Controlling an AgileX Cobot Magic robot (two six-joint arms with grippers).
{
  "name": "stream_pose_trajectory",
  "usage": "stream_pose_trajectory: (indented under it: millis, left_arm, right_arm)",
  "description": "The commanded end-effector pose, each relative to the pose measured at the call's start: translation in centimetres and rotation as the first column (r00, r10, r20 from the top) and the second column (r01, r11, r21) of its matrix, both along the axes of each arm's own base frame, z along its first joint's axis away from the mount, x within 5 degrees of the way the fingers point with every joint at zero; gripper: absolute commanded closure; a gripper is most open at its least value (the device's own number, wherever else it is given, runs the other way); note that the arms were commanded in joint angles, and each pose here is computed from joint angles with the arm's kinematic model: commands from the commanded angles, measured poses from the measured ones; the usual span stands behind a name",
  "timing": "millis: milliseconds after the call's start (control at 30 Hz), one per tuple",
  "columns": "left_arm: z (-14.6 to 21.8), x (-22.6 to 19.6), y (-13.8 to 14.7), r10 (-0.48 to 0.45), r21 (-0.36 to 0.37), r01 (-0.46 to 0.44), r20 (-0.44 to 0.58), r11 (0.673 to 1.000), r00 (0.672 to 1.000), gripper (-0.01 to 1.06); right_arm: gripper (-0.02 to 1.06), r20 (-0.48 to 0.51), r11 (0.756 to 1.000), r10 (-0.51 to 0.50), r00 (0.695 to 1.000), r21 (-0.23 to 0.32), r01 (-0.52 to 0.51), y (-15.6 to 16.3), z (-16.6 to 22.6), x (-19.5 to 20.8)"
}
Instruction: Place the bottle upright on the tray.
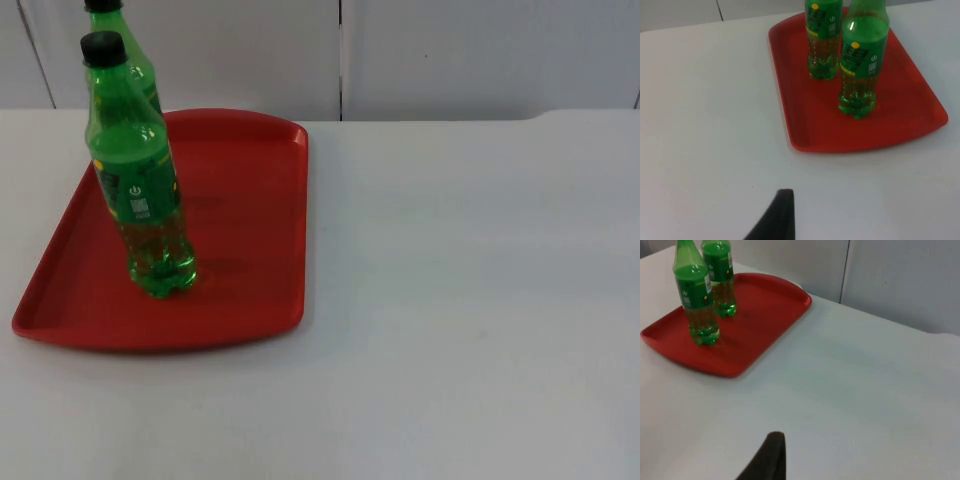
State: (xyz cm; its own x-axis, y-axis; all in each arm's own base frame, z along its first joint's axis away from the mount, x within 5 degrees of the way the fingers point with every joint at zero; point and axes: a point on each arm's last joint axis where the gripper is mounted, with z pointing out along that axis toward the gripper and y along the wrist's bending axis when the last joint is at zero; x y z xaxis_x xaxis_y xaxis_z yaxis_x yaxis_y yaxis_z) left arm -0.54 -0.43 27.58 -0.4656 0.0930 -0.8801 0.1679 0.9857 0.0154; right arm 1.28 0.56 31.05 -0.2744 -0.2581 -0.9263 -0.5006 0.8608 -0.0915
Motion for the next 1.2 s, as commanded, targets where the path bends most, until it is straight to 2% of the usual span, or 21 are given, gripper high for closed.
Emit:
stream_pose_trajectory:
  millis: [0, 133, 267, 367, 567, 667, 1167]
  left_arm:
    - [-0.1, 0.0, 0.0, -0.002, -0.004, 0.002, 0.002, 1.0, 1.0, 0.0]
    - [-0.1, 0.0, 0.0, -0.002, -0.004, 0.002, 0.002, 1.0, 1.0, 0.0]
    - [-0.1, 0.0, 0.0, -0.002, -0.004, 0.002, 0.002, 1.0, 1.0, 0.0]
    - [-0.1, 0.0, 0.0, -0.002, -0.004, 0.002, 0.002, 1.0, 1.0, 0.0]
    - [-0.1, 0.0, 0.0, -0.002, -0.004, 0.002, 0.002, 1.0, 1.0, 0.0]
    - [-0.1, 0.0, 0.0, -0.002, -0.004, 0.002, 0.002, 1.0, 1.0, 0.0]
    - [-0.1, 0.0, 0.0, -0.002, -0.004, 0.002, 0.002, 1.0, 1.0, 0.0]
  right_arm:
    - [-0.01, -0.012, 1.0, -0.03, 0.999, -0.002, 0.03, -1.0, -0.7, -1.2]
    - [-0.01, -0.028, 0.994, -0.103, 0.994, 0.035, 0.104, -2.0, -1.2, -2.0]
    - [-0.01, -0.08, 0.993, -0.116, 0.99, 0.016, 0.117, -2.0, -2.1, -1.8]
    - [-0.01, -0.12, 0.995, -0.1, 0.988, 0.01, 0.101, -1.6, -3.0, -1.6]
    - [-0.01, -0.126, 0.996, -0.078, 0.989, 0.022, 0.082, -1.4, -3.0, -1.7]
    - [-0.01, -0.12, 0.999, -0.044, 0.992, 0.008, 0.046, -1.2, -3.0, -1.8]
    - [-0.01, -0.119, 0.999, -0.031, 0.992, 0.006, 0.032, -1.1, -3.0, -1.9]
